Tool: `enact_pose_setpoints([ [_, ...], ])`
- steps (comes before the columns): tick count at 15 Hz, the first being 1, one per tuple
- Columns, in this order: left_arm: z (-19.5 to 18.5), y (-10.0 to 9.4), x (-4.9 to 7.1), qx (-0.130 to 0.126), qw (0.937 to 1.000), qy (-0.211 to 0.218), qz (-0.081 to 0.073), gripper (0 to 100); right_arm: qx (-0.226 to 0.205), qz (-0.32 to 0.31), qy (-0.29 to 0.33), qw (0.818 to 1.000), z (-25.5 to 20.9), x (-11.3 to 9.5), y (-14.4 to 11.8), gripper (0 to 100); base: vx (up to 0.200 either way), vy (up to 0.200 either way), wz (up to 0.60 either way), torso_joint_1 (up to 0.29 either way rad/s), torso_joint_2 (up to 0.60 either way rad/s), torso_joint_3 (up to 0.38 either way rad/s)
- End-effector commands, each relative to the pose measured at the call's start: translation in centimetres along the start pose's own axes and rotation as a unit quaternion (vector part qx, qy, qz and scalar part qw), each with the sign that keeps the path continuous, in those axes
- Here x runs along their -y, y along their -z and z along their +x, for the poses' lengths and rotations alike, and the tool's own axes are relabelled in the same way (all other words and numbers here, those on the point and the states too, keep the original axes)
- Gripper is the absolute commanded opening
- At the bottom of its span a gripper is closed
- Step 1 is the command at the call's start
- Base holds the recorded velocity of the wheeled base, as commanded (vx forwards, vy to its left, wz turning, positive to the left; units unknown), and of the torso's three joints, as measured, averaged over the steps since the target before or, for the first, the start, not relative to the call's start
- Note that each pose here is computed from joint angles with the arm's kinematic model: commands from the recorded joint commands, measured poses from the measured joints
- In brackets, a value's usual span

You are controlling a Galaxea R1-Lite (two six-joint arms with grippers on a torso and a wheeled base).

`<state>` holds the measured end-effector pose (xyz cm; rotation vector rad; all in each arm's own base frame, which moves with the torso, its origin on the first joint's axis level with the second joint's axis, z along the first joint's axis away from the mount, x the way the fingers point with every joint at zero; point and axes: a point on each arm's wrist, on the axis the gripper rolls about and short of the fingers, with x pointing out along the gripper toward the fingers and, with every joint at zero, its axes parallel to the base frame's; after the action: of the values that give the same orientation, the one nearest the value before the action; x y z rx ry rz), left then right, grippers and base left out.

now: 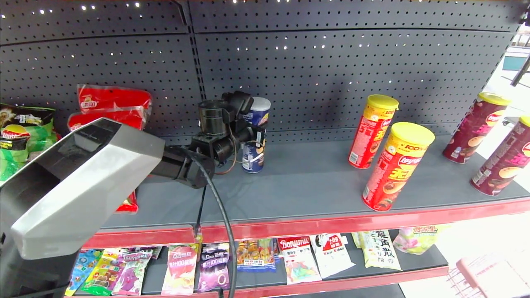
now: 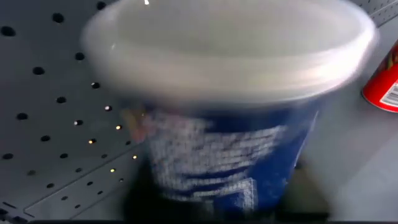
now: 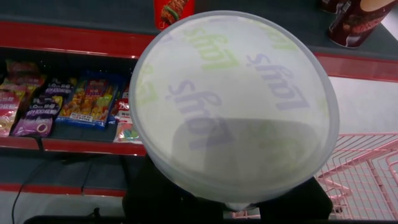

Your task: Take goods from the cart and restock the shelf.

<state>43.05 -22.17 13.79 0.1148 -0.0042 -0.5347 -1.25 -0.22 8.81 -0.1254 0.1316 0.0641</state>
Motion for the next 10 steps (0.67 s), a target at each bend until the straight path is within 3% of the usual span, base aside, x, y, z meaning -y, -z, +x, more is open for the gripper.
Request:
enact_pose_setpoints([
  [1,0.0,0.2,-0.1,-0.002,1.0000,0.002,0.000,0,-0.001,0.000,0.000,1.000,0.0,0.0,0.0,0,0.000,0.000,0.00,0.000,0.00,0.000],
  [4,-0.2,0.0,-0.2,-0.003,1.0000,0.008,-0.001,0,-0.001,0.000,0.000,1.000,0.0,0.0,0.0,0,0.000,0.000,0.00,0.000,0.00,0.000],
  [7,-3.5,-2.0,-1.5,0.000,0.9956,0.090,-0.026,0,-0.001,0.000,0.000,1.000,0.0,0.0,0.0,0,0.000,0.000,0.00,0.000,0.00,0.000],
  [10,-8.6,-3.8,-3.0,-0.001,0.9830,0.181,-0.034,0,-0.001,-0.001,0.000,1.000,0.0,0.0,0.0,0,0.000,0.000,0.00,0.000,0.00,0.000],
])
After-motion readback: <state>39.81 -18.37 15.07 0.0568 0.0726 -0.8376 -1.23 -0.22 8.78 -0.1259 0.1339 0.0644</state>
